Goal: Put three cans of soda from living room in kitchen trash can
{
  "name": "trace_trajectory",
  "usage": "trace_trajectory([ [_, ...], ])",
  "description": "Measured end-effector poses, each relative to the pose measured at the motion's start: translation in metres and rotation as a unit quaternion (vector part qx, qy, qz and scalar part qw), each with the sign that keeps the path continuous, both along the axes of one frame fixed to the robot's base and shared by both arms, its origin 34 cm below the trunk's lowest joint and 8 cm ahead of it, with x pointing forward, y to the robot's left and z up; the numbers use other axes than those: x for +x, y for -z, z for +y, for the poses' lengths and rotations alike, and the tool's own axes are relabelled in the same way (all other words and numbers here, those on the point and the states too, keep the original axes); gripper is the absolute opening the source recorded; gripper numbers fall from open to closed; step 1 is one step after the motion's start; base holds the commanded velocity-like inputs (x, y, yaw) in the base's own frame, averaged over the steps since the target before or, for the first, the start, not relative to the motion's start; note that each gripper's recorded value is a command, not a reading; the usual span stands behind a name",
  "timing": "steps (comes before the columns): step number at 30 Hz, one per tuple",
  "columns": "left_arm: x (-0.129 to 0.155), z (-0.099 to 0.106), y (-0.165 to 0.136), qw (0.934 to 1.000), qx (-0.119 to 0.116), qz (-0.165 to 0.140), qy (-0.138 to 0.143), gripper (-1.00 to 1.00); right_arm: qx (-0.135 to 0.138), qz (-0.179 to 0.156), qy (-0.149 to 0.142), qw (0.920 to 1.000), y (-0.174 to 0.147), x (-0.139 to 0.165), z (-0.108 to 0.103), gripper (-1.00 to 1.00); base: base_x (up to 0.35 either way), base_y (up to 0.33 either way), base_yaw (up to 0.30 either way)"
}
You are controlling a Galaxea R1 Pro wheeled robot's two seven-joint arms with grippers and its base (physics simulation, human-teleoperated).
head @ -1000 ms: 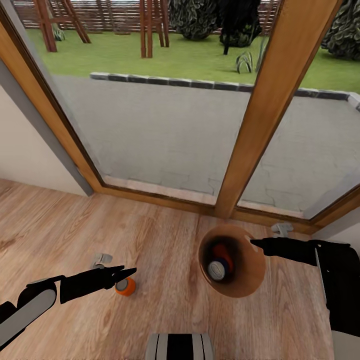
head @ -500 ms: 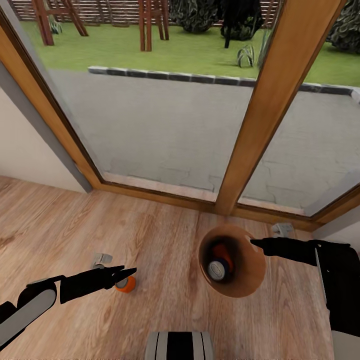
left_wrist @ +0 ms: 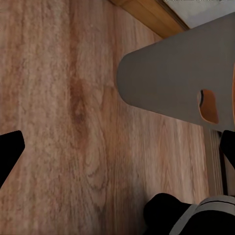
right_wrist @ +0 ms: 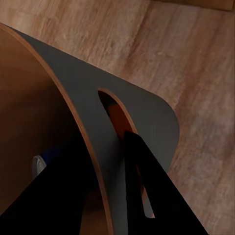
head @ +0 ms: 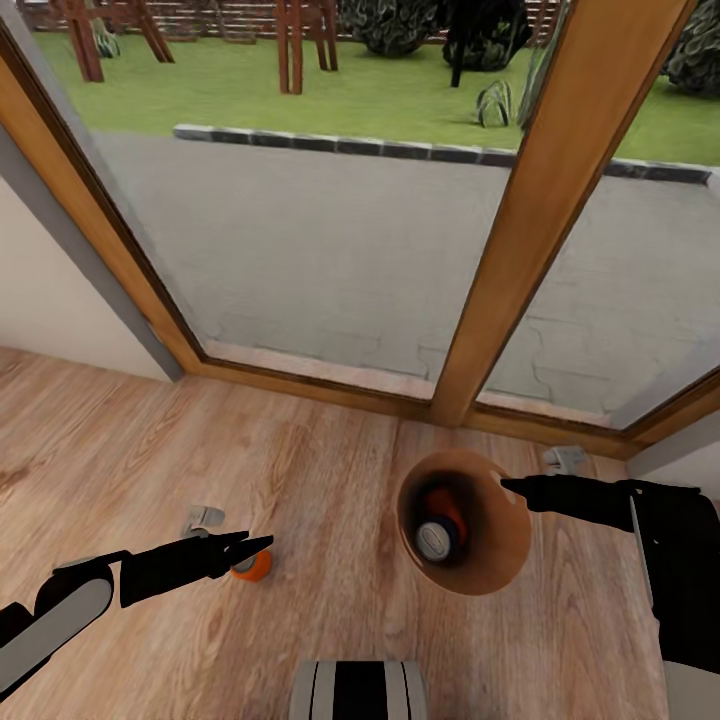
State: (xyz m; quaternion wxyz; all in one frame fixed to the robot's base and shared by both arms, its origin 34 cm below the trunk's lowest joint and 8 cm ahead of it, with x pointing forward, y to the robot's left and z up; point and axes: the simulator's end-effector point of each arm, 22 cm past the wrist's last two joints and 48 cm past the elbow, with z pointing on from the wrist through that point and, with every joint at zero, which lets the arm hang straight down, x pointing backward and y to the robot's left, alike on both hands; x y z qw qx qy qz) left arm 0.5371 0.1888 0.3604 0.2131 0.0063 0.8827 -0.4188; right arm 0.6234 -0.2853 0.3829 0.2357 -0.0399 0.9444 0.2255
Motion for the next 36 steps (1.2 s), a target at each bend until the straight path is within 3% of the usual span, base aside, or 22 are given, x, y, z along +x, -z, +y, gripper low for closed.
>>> trace_trajectory([
  [16, -0.0022, 0.0001, 0.0066, 1.0000, 0.000, 0.007, 0.000, 1.00, 0.001, 0.008, 0.000, 1.0000, 0.0078, -0.0021, 0.0003, -1.00, 0.011, 0.000, 0.177],
  [24, -0.0024, -0.0001, 0.0074, 1.0000, 0.000, 0.009, -0.001, 1.00, 0.000, 0.007, -0.001, 1.0000, 0.0084, -0.0019, 0.0003, -1.00, 0.251, 0.000, 0.023],
  [36, -0.0019, 0.0005, 0.0074, 1.0000, 0.000, 0.008, -0.001, 1.00, 0.002, 0.008, 0.000, 1.0000, 0.0083, -0.0021, 0.0004, -1.00, 0.025, 0.000, 0.008],
])
